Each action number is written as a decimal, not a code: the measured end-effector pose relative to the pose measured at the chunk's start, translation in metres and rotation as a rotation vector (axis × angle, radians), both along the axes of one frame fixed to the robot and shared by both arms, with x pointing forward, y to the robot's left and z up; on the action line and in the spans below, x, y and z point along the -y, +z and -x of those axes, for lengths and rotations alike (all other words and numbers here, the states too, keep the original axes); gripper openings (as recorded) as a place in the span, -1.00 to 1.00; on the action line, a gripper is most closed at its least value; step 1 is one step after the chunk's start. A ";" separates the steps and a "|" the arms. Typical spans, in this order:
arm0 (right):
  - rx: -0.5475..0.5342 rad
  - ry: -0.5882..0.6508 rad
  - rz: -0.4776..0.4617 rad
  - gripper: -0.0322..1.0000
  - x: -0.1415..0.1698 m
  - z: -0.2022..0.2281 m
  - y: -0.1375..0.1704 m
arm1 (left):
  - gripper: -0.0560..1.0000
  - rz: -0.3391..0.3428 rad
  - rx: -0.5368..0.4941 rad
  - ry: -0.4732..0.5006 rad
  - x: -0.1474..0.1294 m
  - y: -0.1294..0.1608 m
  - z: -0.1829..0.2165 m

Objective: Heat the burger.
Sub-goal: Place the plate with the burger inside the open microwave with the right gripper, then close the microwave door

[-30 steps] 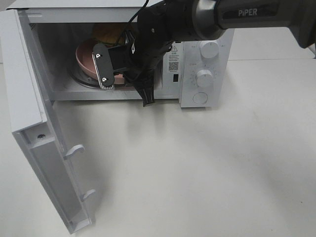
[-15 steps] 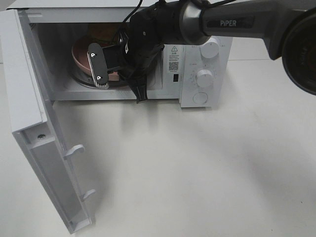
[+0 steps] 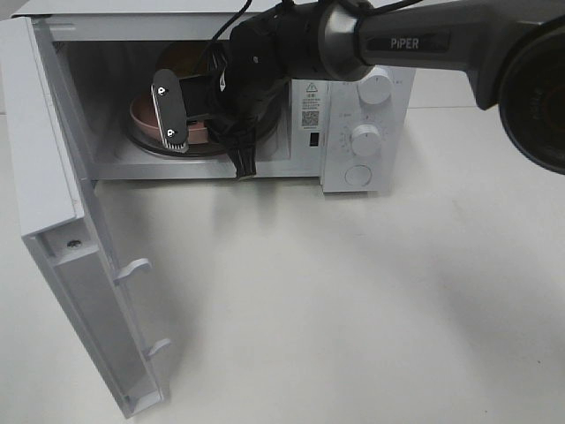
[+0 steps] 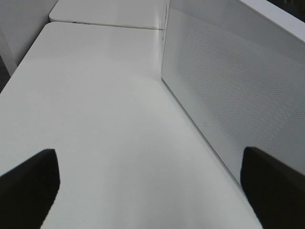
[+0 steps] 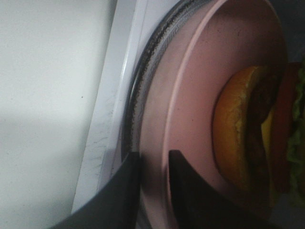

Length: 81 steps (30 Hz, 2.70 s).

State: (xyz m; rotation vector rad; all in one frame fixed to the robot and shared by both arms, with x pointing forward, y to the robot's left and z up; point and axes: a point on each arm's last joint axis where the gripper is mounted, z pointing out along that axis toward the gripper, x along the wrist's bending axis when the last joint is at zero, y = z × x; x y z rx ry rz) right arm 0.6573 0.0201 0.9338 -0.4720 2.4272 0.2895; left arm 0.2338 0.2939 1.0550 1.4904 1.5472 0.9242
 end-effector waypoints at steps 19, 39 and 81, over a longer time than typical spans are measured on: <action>-0.066 -0.051 -0.004 0.02 0.007 0.010 0.009 | 0.95 0.000 0.000 0.000 0.000 0.000 0.000; -0.072 -0.057 -0.044 0.49 0.031 0.044 0.019 | 0.95 0.000 0.000 0.000 0.000 0.000 0.000; -0.351 -0.729 -0.462 0.49 0.105 0.137 0.072 | 0.95 0.000 0.000 0.000 0.000 0.000 0.000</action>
